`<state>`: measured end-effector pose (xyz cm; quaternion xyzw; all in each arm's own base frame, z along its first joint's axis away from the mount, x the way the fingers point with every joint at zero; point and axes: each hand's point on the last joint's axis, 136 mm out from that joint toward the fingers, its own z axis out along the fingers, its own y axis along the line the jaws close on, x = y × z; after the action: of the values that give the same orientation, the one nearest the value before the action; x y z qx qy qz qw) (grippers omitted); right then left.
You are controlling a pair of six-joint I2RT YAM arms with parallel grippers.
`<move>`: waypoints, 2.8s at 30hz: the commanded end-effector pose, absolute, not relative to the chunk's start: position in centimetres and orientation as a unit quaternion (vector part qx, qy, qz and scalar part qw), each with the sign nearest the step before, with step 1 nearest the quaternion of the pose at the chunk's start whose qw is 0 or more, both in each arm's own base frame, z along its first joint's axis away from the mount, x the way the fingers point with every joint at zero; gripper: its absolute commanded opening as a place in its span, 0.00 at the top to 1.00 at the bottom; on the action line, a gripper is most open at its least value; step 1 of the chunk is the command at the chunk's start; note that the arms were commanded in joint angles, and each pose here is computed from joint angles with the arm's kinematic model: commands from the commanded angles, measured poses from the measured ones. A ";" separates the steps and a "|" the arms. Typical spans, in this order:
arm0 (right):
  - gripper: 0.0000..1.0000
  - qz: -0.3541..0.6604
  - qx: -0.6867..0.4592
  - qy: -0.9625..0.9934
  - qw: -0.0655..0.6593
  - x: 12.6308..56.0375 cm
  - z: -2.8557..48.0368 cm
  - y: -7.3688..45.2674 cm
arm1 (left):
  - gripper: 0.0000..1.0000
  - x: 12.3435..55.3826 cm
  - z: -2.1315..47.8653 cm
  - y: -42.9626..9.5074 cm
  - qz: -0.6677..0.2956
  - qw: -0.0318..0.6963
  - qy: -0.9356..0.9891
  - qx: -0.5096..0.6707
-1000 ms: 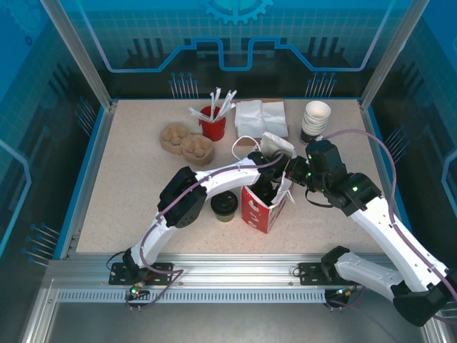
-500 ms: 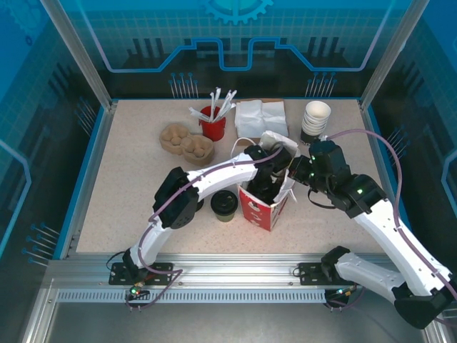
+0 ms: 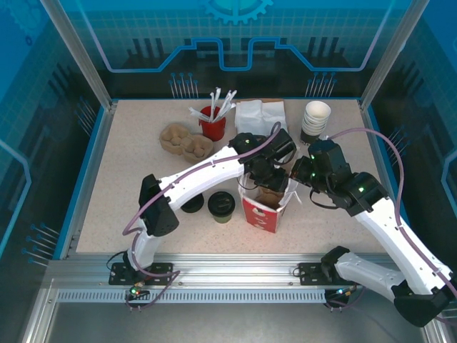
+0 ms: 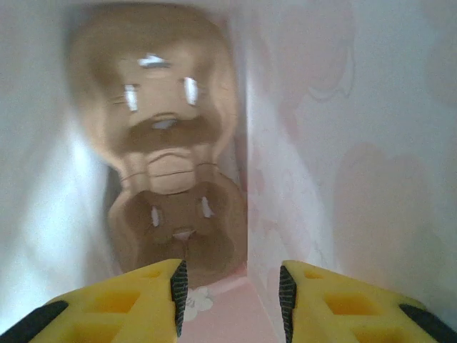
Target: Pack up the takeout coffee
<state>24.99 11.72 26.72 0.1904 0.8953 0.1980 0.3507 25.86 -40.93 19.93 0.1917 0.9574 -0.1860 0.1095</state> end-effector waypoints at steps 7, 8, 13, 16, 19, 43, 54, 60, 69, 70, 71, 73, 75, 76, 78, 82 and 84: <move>1.00 0.178 0.184 0.895 0.364 25.0 27.5 10.7 | 0.57 25.2 26.2 -40.9 -0.226 0.170 0.938 0.202; 1.00 0.178 0.186 0.895 0.365 25.0 27.5 10.5 | 0.57 25.2 27.2 -40.7 -0.231 0.181 0.934 0.203; 1.00 0.186 0.191 0.892 0.365 25.1 27.7 9.8 | 0.55 24.6 32.5 -39.7 -0.272 0.237 0.906 0.220; 1.00 0.190 0.193 0.891 0.365 25.2 27.8 9.4 | 0.54 24.4 35.4 -38.3 -0.285 0.277 0.889 0.228; 1.00 0.204 0.188 0.890 0.360 25.4 27.7 9.5 | 0.53 24.5 37.6 -36.4 -0.289 0.316 0.875 0.226; 0.84 0.277 0.215 0.891 0.290 28.1 25.7 7.9 | 0.01 21.9 22.6 -23.4 -0.201 0.313 0.902 0.217; 0.66 0.246 0.203 0.892 0.320 27.0 26.9 6.0 | 0.01 21.2 18.0 -23.0 -0.152 0.304 0.916 0.215; 0.64 0.238 0.193 0.878 0.367 25.8 29.5 4.7 | 0.01 21.3 16.7 -23.3 -0.110 0.303 0.921 0.219; 0.59 0.228 0.190 0.874 0.384 24.2 30.6 3.9 | 0.01 21.4 14.4 -23.6 -0.062 0.275 0.934 0.218; 0.59 0.228 0.190 0.875 0.383 24.2 30.5 3.9 | 0.01 21.5 14.2 -23.6 -0.060 0.274 0.936 0.215; 0.59 0.228 0.190 0.875 0.383 24.1 30.5 3.9 | 0.01 21.5 14.2 -23.7 -0.061 0.273 0.936 0.214; 0.59 0.229 0.191 0.876 0.380 24.1 30.3 3.9 | 0.01 21.5 14.0 -23.9 -0.065 0.270 0.937 0.211; 0.59 0.230 0.190 0.876 0.378 24.1 30.1 3.9 | 0.01 21.5 13.9 -24.1 -0.067 0.267 0.939 0.207; 0.59 0.230 0.191 0.876 0.378 24.1 30.1 3.9 | 0.02 21.5 13.8 -24.2 -0.067 0.264 0.940 0.207; 0.59 0.232 0.191 0.877 0.376 24.1 30.0 4.0 | 0.04 21.5 13.6 -24.2 -0.064 0.261 0.941 0.204; 0.59 0.233 0.192 0.877 0.374 24.1 29.9 4.0 | 0.09 21.6 13.6 -24.4 -0.064 0.258 0.943 0.199; 0.59 0.234 0.194 0.876 0.374 24.1 29.8 3.9 | 0.12 21.6 13.5 -24.4 -0.063 0.256 0.944 0.200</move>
<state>24.55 4.12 30.14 0.1928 0.8742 0.2342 0.3792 21.39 -24.22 12.88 0.2088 0.9423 -0.0658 0.2531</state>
